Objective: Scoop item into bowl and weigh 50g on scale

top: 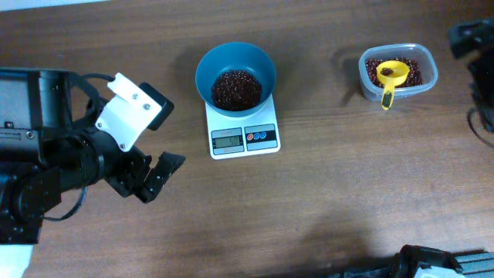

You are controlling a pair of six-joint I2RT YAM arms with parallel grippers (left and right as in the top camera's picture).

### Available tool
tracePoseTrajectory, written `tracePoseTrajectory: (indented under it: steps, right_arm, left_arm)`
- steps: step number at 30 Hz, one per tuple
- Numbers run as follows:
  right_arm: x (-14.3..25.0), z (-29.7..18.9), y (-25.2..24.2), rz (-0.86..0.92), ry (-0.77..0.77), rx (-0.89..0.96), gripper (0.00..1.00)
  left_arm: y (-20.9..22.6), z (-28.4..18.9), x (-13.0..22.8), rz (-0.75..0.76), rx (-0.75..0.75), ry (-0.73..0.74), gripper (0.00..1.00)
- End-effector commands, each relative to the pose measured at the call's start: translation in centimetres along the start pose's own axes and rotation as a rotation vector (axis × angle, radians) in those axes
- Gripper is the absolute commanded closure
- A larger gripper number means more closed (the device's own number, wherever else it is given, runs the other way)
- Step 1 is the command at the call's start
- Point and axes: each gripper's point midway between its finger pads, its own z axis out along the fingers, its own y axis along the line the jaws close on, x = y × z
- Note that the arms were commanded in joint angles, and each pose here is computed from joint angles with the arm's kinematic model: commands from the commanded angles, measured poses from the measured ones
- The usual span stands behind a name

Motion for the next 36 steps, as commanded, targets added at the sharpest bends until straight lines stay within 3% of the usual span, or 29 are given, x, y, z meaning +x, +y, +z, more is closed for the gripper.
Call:
tracePoseTrajectory:
  steps: [1,4,6,10,11,23,27,30,36]
  right_arm:
    - [-0.4,-4.9,1.5,-0.065,-0.112,-0.108,0.01]
    - [0.6,-6.6,0.8,-0.065,-0.111,-0.112,0.01]
    - [2.8,-6.3,-2.0,-0.049,-0.020,0.001,0.01]
    - [3.6,-6.4,-2.7,-0.741,0.019,0.023,0.01]
    - [3.7,-6.4,-2.8,-0.782,0.026,0.026,0.01]
    - [4.8,-6.9,-3.9,-0.923,0.075,0.042,0.01]
    - [4.8,-6.9,-3.8,-1.060,0.077,0.036,0.01]
    - [5.7,-6.9,-2.8,-1.214,0.096,-0.057,0.01]
    - [6.5,-8.1,-0.4,-1.245,0.029,-0.200,0.01]
  left_arm:
    - [-0.1,-0.1,-0.2,0.019,0.007,-0.012,0.01]
    - [-0.1,-0.1,-0.2,0.019,0.007,-0.012,0.01]
    - [-0.1,-0.1,-0.2,0.019,0.007,-0.012,0.01]
    - [-0.1,-0.1,-0.2,0.019,0.007,-0.012,0.01]
    - [-0.1,-0.1,-0.2,0.019,0.007,-0.012,0.01]
    - [-0.1,-0.1,-0.2,0.019,0.007,-0.012,0.01]
    - [-0.1,-0.1,-0.2,0.019,0.007,-0.011,0.01]
    - [-0.1,-0.1,-0.2,0.019,0.007,-0.012,0.01]
    - [-0.1,-0.1,-0.2,0.019,0.007,-0.011,0.01]
